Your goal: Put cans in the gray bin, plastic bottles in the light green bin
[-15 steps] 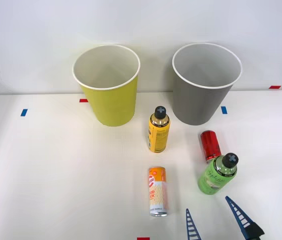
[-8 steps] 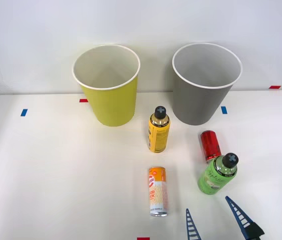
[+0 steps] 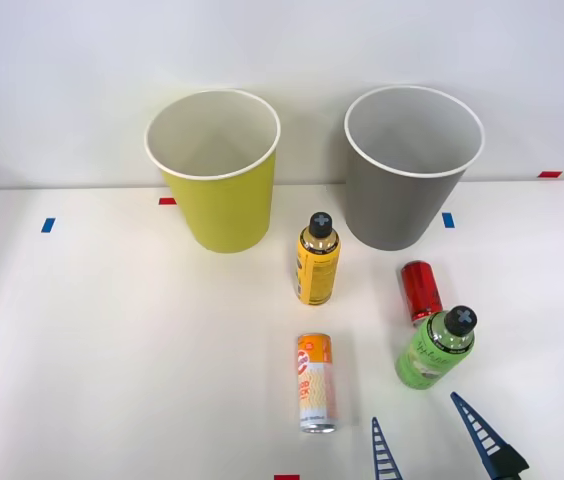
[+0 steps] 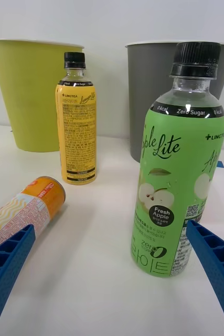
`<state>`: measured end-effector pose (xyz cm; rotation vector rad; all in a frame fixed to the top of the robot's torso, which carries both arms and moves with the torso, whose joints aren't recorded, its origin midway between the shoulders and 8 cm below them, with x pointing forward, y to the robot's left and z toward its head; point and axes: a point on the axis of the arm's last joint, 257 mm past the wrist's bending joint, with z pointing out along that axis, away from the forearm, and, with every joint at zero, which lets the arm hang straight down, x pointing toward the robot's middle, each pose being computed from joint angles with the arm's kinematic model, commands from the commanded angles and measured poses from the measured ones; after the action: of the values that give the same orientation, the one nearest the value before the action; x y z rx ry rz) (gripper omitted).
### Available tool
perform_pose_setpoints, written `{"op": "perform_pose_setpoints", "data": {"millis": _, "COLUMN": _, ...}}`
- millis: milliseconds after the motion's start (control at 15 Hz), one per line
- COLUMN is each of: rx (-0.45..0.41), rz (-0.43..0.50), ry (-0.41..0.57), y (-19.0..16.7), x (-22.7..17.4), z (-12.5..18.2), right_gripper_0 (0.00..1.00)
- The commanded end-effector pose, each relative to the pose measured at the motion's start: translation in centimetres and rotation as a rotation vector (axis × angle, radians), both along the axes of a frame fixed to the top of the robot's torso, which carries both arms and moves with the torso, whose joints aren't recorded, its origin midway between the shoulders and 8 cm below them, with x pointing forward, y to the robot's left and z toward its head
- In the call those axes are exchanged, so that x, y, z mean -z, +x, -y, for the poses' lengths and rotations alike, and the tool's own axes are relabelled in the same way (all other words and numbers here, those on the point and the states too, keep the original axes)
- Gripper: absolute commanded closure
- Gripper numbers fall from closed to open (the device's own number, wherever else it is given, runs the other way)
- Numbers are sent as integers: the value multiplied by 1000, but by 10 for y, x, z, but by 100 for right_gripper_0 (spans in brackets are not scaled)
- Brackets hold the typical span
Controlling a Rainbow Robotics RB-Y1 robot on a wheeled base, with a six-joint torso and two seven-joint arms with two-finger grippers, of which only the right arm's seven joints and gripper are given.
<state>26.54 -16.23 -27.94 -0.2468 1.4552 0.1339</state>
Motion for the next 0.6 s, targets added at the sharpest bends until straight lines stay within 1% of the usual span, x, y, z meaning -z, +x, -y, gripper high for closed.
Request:
{"op": "perform_pose_setpoints", "data": {"millis": 67, "rx": 0, "rz": 0, "ry": 0, "y": 0, "x": 0, "z": 0, "right_gripper_0": 0}}
{"op": "perform_pose_setpoints", "data": {"millis": 600, "rx": 0, "rz": 0, "ry": 0, "y": 0, "x": 0, "z": 0, "right_gripper_0": 0}}
